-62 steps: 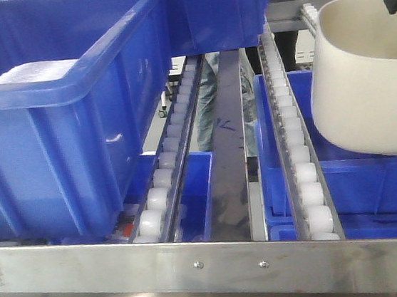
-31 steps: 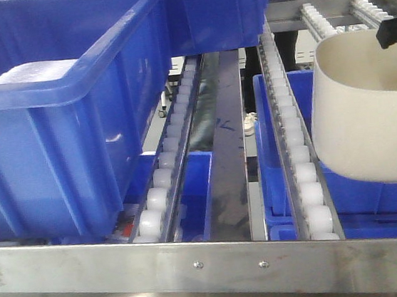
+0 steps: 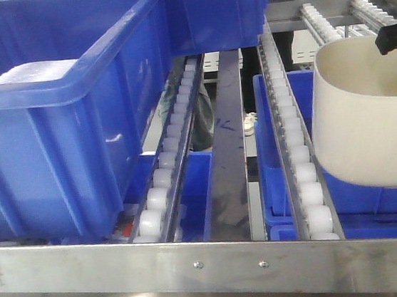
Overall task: Move white bin to right shelf second layer
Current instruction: 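Lower the white bin onto the second-layer rollers with the right gripper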
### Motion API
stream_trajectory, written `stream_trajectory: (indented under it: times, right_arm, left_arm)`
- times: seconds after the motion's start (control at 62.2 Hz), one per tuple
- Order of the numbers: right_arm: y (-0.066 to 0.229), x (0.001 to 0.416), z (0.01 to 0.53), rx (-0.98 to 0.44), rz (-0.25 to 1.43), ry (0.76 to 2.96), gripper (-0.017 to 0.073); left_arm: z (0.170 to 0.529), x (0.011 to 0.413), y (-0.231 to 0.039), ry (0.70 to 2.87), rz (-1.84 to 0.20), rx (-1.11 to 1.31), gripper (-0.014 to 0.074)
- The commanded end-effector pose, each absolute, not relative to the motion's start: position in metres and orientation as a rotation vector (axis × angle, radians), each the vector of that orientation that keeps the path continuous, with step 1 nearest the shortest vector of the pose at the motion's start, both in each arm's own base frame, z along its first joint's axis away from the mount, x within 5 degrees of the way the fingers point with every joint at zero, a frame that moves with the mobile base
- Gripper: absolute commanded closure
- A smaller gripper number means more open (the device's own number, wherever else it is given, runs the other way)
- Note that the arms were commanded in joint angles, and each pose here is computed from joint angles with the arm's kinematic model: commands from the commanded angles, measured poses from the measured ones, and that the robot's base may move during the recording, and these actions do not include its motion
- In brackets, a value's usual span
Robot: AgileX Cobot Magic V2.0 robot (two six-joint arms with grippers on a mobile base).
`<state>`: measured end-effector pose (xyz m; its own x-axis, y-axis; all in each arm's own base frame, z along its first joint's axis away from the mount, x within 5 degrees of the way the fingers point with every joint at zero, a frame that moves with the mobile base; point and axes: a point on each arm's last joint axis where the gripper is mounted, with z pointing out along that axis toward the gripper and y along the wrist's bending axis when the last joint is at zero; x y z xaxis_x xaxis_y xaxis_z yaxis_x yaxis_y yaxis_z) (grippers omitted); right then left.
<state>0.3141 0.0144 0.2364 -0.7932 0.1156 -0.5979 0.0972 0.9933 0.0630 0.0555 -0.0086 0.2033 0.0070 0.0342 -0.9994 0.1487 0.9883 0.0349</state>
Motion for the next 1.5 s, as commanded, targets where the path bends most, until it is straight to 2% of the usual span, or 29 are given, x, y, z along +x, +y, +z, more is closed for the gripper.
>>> stream_trajectory:
  times: [0.0,0.08,0.145,0.338,0.418,1.126,1.48]
  right_arm:
    - [0.013,0.319,0.263,0.132,0.046,2.36,0.0498]
    - [0.013,0.319,0.263,0.132,0.046,2.36,0.0489]
    - [0.013,0.319,0.263,0.132,0.046,2.36,0.0437]
    - [0.013,0.32,0.263,0.131,0.047,2.356,0.0148]
    - [0.013,0.32,0.263,0.131,0.048,2.352,0.0092]
    - [0.015,0.318,0.274,0.163,0.097,2.291,0.009]
    - [0.016,0.302,0.304,0.193,0.145,2.196,0.009]
  left_arm:
    - [0.199,0.056,-0.009,1.501,-0.101,0.133,0.0509]
    - [0.199,0.056,-0.009,1.501,-0.101,0.133,0.0509]
    - [0.199,0.056,-0.009,1.501,-0.101,0.133,0.0509]
    - [0.199,0.056,-0.009,1.501,-0.101,0.133,0.0509]
    - [0.199,0.056,-0.009,1.501,-0.101,0.133,0.0509]
    - [0.199,0.056,-0.009,1.501,-0.101,0.133,0.0509]
    - [0.199,0.056,-0.009,1.501,-0.101,0.133,0.0509]
